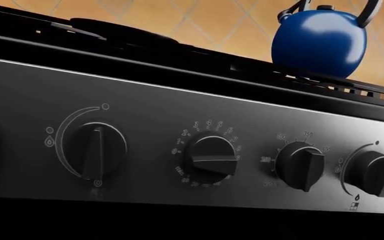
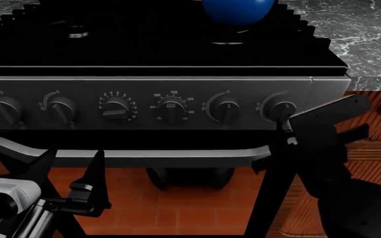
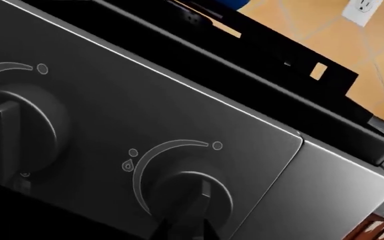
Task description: Pick the kettle from the counter and place it on a stove burner. Then turn the burner on.
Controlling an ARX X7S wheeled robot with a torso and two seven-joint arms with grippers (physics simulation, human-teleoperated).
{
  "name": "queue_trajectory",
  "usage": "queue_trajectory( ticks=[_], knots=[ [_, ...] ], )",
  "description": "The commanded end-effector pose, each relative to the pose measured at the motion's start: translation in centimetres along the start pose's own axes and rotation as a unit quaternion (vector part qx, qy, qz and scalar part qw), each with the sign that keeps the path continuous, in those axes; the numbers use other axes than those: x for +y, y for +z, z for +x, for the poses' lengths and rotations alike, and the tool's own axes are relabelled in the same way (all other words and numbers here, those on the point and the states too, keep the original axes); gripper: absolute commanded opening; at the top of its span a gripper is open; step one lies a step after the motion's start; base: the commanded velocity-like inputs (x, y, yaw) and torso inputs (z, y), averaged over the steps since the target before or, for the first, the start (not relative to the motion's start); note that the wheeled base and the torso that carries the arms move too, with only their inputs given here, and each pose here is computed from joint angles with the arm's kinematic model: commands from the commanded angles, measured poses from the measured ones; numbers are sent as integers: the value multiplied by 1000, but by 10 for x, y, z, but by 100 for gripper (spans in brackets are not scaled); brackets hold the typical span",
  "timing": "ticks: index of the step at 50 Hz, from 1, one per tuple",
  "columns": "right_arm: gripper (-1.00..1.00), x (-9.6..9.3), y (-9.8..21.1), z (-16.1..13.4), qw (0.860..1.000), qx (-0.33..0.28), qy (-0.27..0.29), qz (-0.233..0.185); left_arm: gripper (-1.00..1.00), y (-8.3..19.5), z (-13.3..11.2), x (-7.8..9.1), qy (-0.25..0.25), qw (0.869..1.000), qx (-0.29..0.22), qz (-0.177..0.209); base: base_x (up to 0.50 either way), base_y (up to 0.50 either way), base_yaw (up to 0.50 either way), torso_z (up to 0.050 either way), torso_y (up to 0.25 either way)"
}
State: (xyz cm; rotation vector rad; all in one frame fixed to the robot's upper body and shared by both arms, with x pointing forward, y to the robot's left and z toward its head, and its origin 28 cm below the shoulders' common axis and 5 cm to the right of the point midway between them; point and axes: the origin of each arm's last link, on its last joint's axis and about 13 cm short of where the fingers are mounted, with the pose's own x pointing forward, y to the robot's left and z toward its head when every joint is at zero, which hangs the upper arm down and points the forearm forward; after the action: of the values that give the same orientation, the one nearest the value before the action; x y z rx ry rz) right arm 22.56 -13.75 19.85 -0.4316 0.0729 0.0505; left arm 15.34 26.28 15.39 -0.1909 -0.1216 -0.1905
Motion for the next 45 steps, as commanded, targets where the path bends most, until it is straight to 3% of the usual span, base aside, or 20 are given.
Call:
queue_trajectory(
  ticks=[1,17,45],
  knots=[
    [-100,5,9,-5,998,-14,52,-41,100,0,0,0,0,1000,0,0,0,0,3,0,0],
    [-100,4,10,-2,987,-41,67,-141,100,-1,0,0,1,1000,2,-1,0,3,4,0,1],
    [-100,0,18,-2,961,-88,82,-250,100,-2,0,1,0,1000,3,-3,2,4,8,1,1]
  ],
)
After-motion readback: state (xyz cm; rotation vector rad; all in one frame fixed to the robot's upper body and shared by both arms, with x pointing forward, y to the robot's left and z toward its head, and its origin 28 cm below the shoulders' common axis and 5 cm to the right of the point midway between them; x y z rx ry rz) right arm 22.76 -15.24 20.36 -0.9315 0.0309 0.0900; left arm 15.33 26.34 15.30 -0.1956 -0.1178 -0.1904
